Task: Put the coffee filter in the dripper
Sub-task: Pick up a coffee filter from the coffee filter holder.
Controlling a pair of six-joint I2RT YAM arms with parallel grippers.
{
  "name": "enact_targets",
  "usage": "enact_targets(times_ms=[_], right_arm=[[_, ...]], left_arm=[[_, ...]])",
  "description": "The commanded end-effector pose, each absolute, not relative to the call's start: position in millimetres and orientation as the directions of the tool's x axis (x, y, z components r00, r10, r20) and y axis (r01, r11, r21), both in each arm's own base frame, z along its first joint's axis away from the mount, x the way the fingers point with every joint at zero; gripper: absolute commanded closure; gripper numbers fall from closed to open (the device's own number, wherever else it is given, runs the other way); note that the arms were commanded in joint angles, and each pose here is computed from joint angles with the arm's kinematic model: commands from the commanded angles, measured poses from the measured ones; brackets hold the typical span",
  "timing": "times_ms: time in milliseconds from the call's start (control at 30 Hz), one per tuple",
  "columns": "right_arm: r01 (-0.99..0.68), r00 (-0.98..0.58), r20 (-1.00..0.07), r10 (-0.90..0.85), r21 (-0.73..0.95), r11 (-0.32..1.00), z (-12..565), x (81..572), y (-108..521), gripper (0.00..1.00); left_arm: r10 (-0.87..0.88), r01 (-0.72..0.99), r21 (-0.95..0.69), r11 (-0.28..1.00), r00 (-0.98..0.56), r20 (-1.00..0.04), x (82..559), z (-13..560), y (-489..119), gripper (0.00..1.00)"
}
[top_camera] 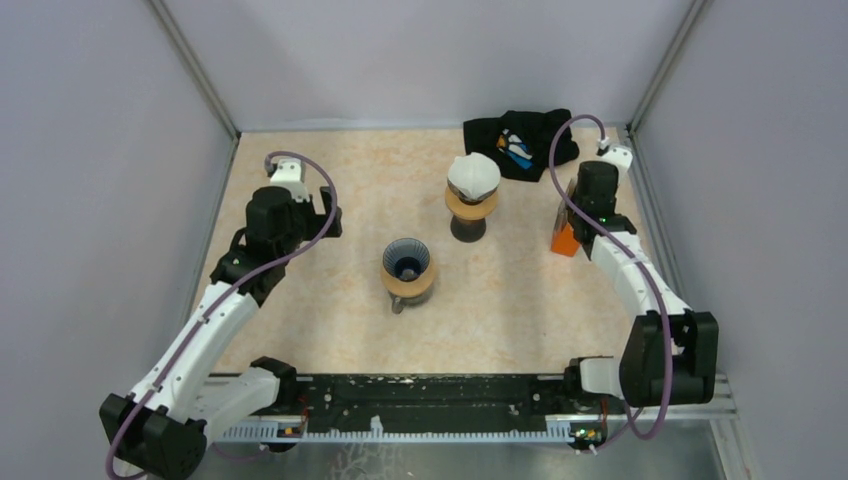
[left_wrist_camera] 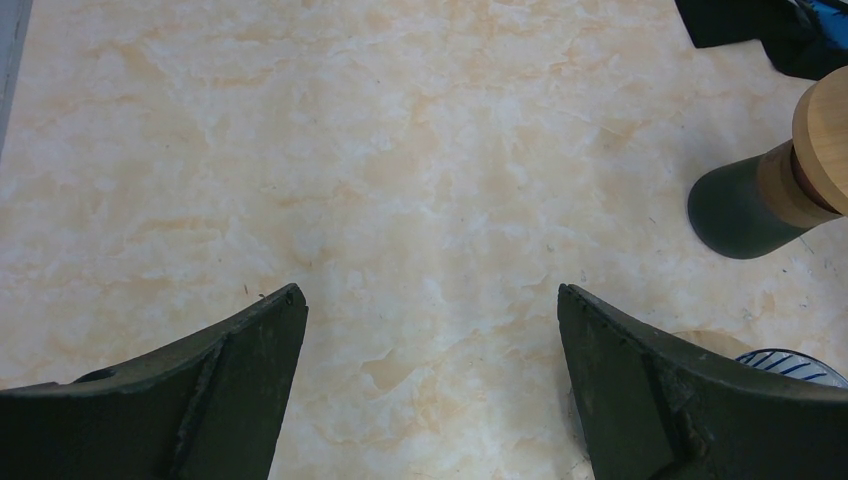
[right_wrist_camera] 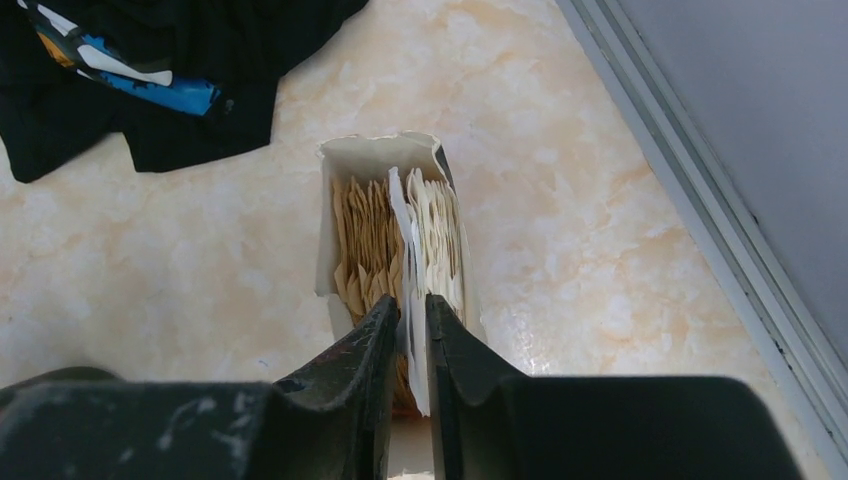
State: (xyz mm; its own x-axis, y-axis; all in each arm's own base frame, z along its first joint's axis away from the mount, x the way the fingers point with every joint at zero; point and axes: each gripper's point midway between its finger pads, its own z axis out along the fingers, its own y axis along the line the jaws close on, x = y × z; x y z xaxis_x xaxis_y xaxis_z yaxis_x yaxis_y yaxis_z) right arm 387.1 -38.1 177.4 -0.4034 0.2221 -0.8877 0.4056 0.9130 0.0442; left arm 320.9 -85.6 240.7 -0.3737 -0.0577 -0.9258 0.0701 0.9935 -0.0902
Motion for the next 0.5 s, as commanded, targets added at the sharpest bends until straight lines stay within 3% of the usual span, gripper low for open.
enact_targets(times_ms=[0,133,467], right_arm=[[0.421,-0.345,-0.91,0.228,0.067,0.905,190,394,-43,0.86],[0.419,-0.341,-0.913,0.224,0.066,0.906,197,391,-44,1.0],[0.389,-0.344,-0.918,0.196,0.051,0.92,222,381,-41,1.0]], left_arm=[[-0.061,0.062,-0.087,0.994,-0.351,-0.934,325,244,-83,0.01],[-0.059,0.062,-0.086,0.994,-0.356,-0.933,326,242,-83,0.0],[-0.057,0.071,-0.089,0.993,-0.365,-0.929,326,239,-86,0.01]])
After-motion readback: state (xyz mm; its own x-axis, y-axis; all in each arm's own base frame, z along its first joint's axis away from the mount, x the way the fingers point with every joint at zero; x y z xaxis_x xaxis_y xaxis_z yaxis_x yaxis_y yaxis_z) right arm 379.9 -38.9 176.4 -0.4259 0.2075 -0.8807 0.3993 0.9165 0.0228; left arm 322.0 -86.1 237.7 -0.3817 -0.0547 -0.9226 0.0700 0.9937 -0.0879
